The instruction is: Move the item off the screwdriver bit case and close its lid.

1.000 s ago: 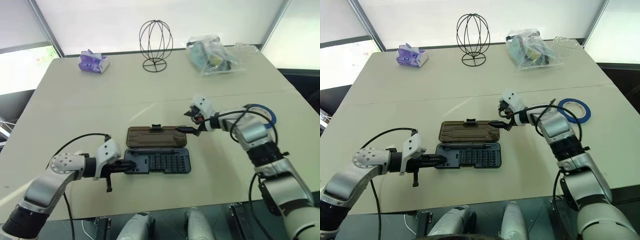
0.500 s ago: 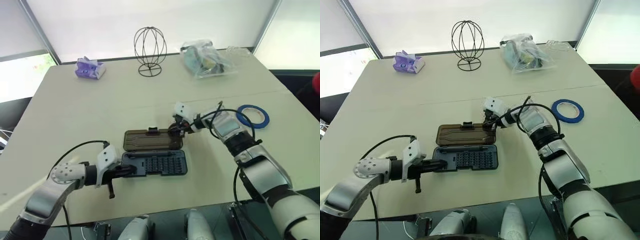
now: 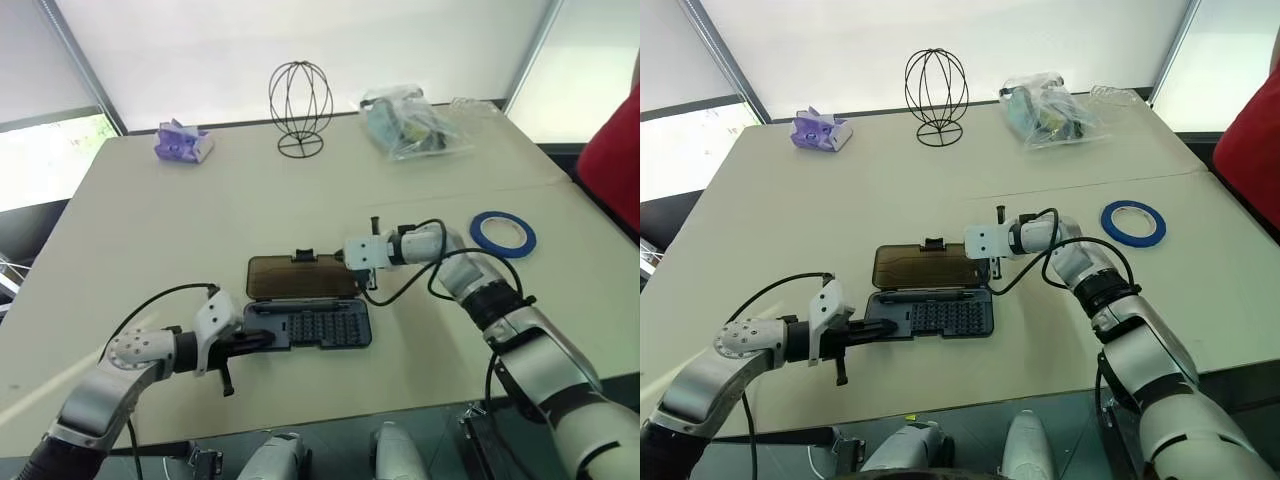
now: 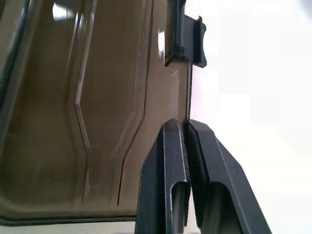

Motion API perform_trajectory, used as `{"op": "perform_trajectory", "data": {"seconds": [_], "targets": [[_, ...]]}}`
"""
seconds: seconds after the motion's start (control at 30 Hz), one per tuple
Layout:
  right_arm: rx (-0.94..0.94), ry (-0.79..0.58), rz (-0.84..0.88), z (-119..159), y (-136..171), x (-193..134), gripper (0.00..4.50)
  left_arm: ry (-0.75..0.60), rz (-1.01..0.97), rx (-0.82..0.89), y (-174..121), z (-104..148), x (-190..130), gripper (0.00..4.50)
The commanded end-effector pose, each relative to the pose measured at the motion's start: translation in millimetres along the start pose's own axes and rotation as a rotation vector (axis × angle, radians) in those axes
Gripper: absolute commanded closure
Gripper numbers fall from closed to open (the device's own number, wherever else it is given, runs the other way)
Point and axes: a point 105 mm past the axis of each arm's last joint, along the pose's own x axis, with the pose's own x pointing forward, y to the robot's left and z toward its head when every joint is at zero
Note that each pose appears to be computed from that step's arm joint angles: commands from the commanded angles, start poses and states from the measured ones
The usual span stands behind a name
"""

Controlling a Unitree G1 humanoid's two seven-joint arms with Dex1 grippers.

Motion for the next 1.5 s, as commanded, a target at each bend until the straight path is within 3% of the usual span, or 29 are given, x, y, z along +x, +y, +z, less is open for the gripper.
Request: {"op": "perform_trajectory", "data": {"seconds": [0.03,0.2,0.37,0.47,0.57,0.73,0.9,1.1,1.27,1.5], "targets": [[-0.127,-0.026,-0.222,24,-31,-41,4.44,0.086,0.003,-0.092,2,-23,-2,4.50],[-0.188,-0.066,-0.252,50,-6,-50,4.44,-0.030,-0.021,-0.169,4,3,0,4.50],[-0.261,-0.052,-0.274,50,-5,-48,4.44,-0.295,-0.182,-0.420,-5,69,-23,4.50],[-0.297,-0.034,-0.276,43,-6,-47,4.44,-0.417,-0.171,-0.477,14,102,-48,4.50],[-0.183,-0.041,-0.291,37,-9,-45,4.44,-0.427,-0.060,-0.454,40,111,-57,4.50],[0.218,-0.075,-0.340,25,-41,-50,4.44,-0.182,-0.048,-0.299,30,79,-41,4.50],[0.516,-0.139,-0.346,27,-80,-58,4.44,-0.047,-0.028,-0.144,31,47,-25,4.50],[0.750,-0.178,-0.096,39,-73,-52,4.44,0.039,-0.033,-0.012,33,25,-14,4.50],[0.789,-0.104,0.044,31,-59,-33,4.44,0.072,-0.044,0.032,30,11,-9,4.50],[0.765,-0.018,0.100,16,-51,-7,1.08,0.077,-0.055,0.037,19,3,-7,4.50]]}}
